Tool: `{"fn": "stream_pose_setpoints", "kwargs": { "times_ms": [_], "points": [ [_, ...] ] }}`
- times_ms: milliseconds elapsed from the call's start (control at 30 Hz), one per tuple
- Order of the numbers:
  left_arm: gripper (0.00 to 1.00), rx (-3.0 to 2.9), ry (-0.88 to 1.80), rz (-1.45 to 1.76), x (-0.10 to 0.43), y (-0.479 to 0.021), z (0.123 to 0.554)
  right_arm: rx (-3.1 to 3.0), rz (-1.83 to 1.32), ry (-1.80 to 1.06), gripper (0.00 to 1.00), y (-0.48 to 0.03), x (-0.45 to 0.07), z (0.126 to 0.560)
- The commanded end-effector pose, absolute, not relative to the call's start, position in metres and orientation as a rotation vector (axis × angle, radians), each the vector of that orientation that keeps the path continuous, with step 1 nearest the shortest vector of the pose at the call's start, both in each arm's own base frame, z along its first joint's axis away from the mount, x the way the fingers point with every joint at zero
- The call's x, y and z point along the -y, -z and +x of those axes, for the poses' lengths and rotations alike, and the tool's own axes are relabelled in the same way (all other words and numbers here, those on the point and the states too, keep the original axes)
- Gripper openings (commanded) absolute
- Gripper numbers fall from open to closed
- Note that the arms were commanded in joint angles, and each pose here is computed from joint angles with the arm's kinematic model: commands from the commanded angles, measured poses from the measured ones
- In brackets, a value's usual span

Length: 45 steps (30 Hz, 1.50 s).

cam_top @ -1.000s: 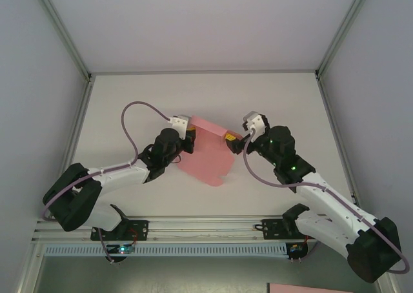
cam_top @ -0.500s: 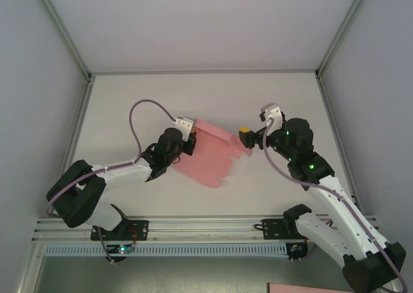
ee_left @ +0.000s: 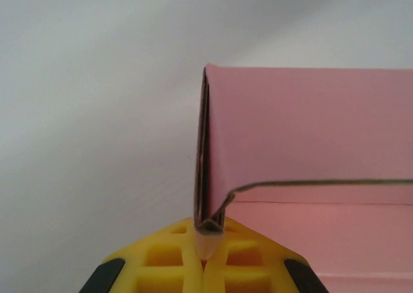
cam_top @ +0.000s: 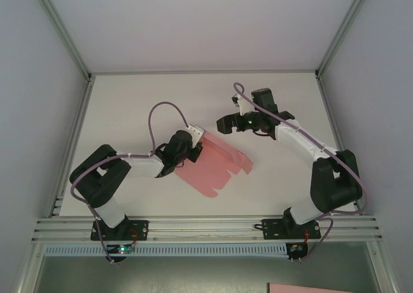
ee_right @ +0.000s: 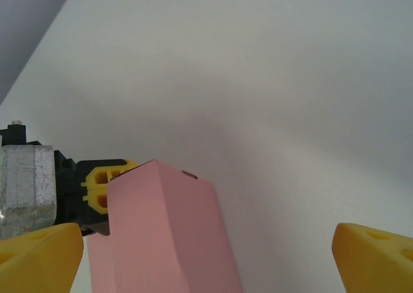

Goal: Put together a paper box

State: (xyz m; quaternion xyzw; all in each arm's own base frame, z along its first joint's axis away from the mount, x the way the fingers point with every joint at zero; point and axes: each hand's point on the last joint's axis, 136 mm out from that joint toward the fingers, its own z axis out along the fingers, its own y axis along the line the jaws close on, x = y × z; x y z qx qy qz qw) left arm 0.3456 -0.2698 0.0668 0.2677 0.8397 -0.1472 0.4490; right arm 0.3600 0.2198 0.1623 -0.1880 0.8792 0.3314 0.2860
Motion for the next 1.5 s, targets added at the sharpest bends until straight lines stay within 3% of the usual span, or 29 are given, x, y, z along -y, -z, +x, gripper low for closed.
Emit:
{"fn": "stream_pose_setpoints", "kwargs": {
  "times_ms": [0, 367, 700, 1167, 1333, 1433, 1467],
  "points": [
    [0.00, -1.984, 0.404, 0.669, 0.286, -0.083, 0.353, -2.376, -0.552, -0.962, 0.98, -0.160, -0.234, 0.359],
    [0.05, -2.016, 0.451, 0.628, 0.288, -0.059, 0.351, -2.594, -0.636, -1.000, 0.99, -0.096, -0.259, 0.344],
    [0.18, -2.049, 0.419, 0.595, 0.283, -0.052, 0.355, -2.784, -0.526, -0.732, 0.97, -0.035, -0.224, 0.332],
    [0.20, -1.948, 0.427, 0.559, 0.293, -0.077, 0.373, -2.748, -0.551, -0.884, 0.97, -0.041, -0.235, 0.331],
    [0.17, -1.932, 0.432, 0.545, 0.300, -0.080, 0.382, -2.730, -0.551, -0.912, 0.98, -0.045, -0.237, 0.333],
    [0.00, -1.935, 0.398, 0.476, 0.293, -0.079, 0.389, -2.695, -0.547, -0.919, 0.98, -0.054, -0.238, 0.337],
    [0.00, -1.935, 0.377, 0.453, 0.288, -0.079, 0.390, -2.674, -0.544, -0.919, 0.98, -0.061, -0.237, 0.339]
  ]
}}
